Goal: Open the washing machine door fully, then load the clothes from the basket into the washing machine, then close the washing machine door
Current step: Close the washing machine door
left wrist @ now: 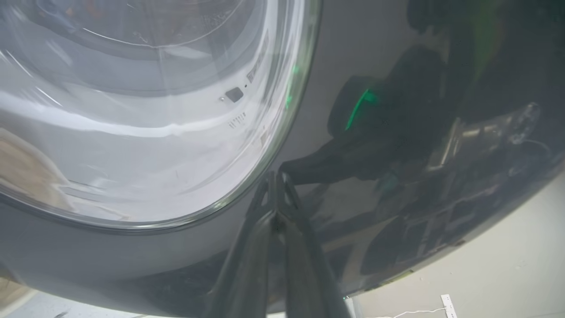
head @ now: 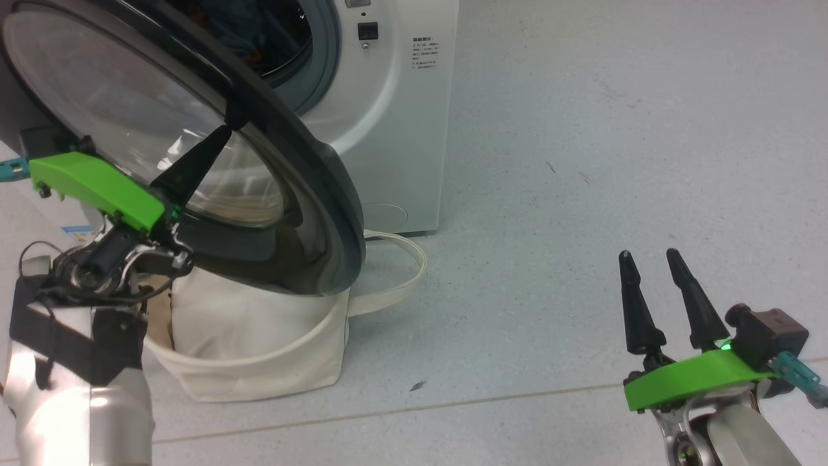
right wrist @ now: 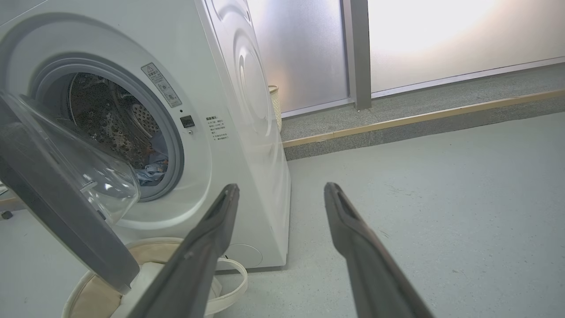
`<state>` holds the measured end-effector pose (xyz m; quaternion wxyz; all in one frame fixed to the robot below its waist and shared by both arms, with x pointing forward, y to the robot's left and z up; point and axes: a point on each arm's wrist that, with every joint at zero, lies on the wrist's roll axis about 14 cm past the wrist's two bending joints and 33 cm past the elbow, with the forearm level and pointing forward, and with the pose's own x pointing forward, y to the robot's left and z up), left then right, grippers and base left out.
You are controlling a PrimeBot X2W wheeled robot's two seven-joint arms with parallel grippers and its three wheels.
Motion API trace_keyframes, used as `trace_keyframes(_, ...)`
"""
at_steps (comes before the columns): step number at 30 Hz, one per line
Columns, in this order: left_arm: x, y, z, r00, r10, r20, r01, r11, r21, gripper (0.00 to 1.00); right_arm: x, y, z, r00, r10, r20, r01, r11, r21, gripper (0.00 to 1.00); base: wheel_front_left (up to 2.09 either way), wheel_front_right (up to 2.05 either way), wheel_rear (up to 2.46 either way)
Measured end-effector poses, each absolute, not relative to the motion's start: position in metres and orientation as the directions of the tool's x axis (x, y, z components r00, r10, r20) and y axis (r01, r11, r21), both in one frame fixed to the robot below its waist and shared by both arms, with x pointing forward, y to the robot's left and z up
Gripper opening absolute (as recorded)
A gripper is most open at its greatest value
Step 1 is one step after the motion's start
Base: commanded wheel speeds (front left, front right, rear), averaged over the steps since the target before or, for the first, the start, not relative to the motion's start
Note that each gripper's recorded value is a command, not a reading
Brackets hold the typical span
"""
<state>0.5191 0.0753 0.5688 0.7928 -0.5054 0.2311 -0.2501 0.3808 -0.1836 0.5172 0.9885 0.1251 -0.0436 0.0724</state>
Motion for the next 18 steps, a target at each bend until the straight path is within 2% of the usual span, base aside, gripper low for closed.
trace_keyframes(4,0.519,0.083,0.565,0.785,-0.604,-0.137,0.156,0.406,-0.901,0.0,0.382,-0.18,0.52,0.983,0.143,0.115,-0.167,0.956,0.241,1.0,0.0,0.0,0.0)
trace_keyframes(5,0.518,0.086,0.565,0.79,-0.597,-0.142,0.158,0.421,-0.893,0.1,0.383,-0.178,0.521,0.982,0.149,0.117,-0.174,0.955,0.242,1.0,0.0,0.0,0.0)
trace_keyframes(6,0.517,0.089,0.567,0.794,-0.592,-0.14,0.165,0.432,-0.887,0.26,0.384,-0.176,0.522,0.981,0.155,0.12,-0.18,0.954,0.242,1.0,0.0,0.0,0.0)
trace_keyframes(7,0.516,0.091,0.569,0.797,-0.587,-0.138,0.171,0.44,-0.882,0.71,0.384,-0.174,0.523,0.979,0.161,0.124,-0.187,0.952,0.242,1.0,0.0,0.0,0.0)
trace_keyframes(8,0.514,0.092,0.57,0.797,-0.587,-0.143,0.177,0.453,-0.873,1.0,0.385,-0.171,0.524,0.977,0.168,0.128,-0.195,0.951,0.242,1.0,0.0,0.0,0.0)
trace_keyframes(11,0.504,0.099,0.573,0.804,-0.572,-0.161,0.207,0.523,-0.826,1.0,0.387,-0.163,0.529,0.971,0.192,0.141,-0.222,0.945,0.241,1.0,0.0,0.0,0.0)
trace_keyframes(13,0.495,0.11,0.57,0.824,-0.536,-0.182,0.226,0.607,-0.762,1.0,0.388,-0.157,0.531,0.966,0.211,0.148,-0.241,0.941,0.238,1.0,0.0,0.0,0.0)
trace_keyframes(16,0.482,0.142,0.554,0.88,-0.41,-0.239,0.23,0.808,-0.542,1.0,0.389,-0.148,0.536,0.957,0.239,0.162,-0.273,0.933,0.233,1.0,0.0,0.0,0.0)
trace_keyframes(18,0.469,0.16,0.539,0.903,-0.35,-0.251,0.21,0.866,-0.454,1.0,0.389,-0.142,0.54,0.951,0.257,0.171,-0.293,0.927,0.236,1.0,0.0,0.0,0.0)
